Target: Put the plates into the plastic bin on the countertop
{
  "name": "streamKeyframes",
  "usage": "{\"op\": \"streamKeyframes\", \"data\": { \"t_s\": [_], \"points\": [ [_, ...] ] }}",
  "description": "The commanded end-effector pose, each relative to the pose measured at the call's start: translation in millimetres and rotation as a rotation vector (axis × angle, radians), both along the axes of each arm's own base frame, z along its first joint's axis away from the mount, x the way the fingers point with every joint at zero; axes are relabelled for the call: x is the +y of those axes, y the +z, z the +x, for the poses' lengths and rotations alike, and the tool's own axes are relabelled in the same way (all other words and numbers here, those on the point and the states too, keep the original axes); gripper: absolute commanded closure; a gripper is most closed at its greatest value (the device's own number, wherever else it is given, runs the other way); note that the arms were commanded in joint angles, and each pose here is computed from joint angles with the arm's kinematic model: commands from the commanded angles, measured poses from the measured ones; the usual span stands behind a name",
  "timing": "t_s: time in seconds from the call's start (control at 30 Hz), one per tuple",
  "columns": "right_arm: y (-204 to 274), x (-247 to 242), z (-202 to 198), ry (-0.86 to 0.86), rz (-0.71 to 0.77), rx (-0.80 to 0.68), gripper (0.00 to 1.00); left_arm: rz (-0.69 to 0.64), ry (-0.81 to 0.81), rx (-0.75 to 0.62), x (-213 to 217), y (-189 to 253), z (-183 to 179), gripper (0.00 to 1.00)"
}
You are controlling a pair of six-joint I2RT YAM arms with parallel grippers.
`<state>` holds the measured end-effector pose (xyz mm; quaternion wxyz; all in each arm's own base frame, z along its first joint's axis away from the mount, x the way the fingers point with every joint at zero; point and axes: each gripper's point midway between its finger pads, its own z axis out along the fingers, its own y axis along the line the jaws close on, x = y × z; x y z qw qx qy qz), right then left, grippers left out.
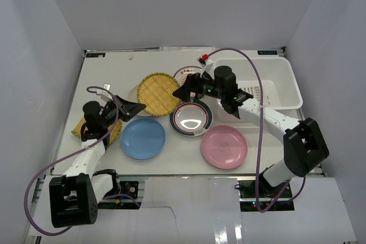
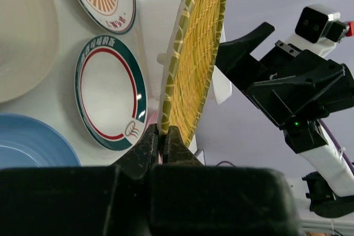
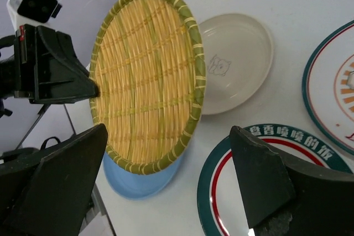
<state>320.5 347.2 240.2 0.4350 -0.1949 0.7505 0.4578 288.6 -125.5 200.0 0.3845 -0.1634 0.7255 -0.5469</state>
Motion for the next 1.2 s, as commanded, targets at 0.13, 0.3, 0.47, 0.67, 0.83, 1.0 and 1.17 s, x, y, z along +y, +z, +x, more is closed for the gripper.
{"op": "streamKeyframes", "data": {
  "t_s": [0.13,0.3,0.47,0.67,0.83,1.0,1.17],
  "points": [
    [-8.5,3.8,-10.4,0.048,0.017,0.008,0.23,0.022,-0.161,-0.097,-24.7,13.3,-17.9,1.0],
    [0.3,6.7,-10.9,0.061,0.043,-0.005,0.67,0.029,-0.226,-0.113,-32.2,19.1,-25.9,0.93],
    [22.8,1.8,-11.9,0.087,0.082,-0.031,0.92,0.049,-0.284,-0.154,-36.7,26.8,-35.7,0.56],
    [87.7,-77.6,20.8,-0.131,0.167,-0.146,0.92,0.075,-0.337,-0.221,-40.3,42.9,-48.6,0.14],
    [76.2,-203.4,61.7,-0.523,0.128,-0.125,0.92,0.178,-0.375,-0.239,-49.7,29.2,-58.3,0.02],
    [40.7,-282.0,62.5,-0.802,0.002,-0.096,0.92,0.277,-0.358,-0.216,-50.0,8.6,-61.4,0.02],
    [-5.0,-326.2,64.3,-0.969,-0.142,-0.051,0.92,0.36,-0.347,-0.259,-52.6,10.9,-61.3,0.02]
  ]
}}
